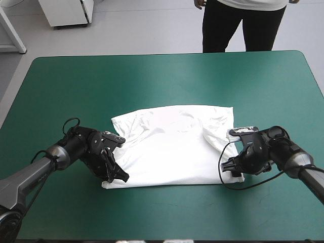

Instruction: Fold the cloth

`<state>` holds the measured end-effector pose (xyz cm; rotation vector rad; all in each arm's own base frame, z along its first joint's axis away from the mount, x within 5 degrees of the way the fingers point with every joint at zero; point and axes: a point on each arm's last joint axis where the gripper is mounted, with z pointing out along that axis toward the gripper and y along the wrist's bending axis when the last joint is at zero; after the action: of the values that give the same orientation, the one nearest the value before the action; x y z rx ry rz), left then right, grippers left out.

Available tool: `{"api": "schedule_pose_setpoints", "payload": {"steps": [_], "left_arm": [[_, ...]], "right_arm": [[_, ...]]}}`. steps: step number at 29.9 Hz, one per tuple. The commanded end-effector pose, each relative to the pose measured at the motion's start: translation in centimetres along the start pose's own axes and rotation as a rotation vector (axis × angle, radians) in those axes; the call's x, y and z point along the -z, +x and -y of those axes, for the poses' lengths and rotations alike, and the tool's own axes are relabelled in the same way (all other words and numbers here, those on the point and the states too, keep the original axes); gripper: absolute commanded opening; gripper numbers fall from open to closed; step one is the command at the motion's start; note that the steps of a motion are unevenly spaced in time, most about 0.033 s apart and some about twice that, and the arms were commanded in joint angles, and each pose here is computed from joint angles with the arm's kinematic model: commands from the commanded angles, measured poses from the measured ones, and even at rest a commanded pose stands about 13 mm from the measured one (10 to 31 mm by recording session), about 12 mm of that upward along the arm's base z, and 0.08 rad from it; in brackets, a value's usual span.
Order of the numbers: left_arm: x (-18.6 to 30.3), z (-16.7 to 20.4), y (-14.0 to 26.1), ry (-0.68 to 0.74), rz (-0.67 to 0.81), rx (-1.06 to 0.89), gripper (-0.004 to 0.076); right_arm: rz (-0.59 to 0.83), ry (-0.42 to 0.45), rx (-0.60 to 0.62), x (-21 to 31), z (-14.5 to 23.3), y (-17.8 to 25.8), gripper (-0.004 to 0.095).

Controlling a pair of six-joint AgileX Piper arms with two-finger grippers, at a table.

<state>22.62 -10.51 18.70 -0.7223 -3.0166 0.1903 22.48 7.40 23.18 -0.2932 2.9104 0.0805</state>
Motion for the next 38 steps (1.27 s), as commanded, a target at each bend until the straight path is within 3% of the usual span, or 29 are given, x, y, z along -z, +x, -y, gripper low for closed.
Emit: {"api": "schedule_pose_setpoints", "payload": {"steps": [1, 6, 16, 25, 38], "left_arm": [[-4.6, 1.2, -1.0, 0.13, 0.03, 0.149, -0.001], [-4.6, 1.3, -1.0, 0.134, 0.033, 0.154, -0.001], [-4.5, 1.4, -1.0, 0.148, 0.035, 0.165, -0.001], [-0.1, 2.0, 0.4, 0.149, 0.136, 0.123, -0.001], [7.8, 3.3, 5.8, 0.149, 0.305, 0.066, -0.001]], "right_arm": [[0.013, -0.003, 0.004, -0.3, 0.0, -0.8, 0.0628], [-0.018, -0.054, -0.001, -1.4, -0.5, -1.2, 0.0487], [-0.097, -0.195, -0.011, -3.9, -1.9, -1.6, -0.0015], [-0.083, -0.186, 0.023, -1.8, -1.7, -0.8, -0.0013], [0.052, -0.081, 0.049, 5.4, -0.3, 2.7, -0.0013]]}}
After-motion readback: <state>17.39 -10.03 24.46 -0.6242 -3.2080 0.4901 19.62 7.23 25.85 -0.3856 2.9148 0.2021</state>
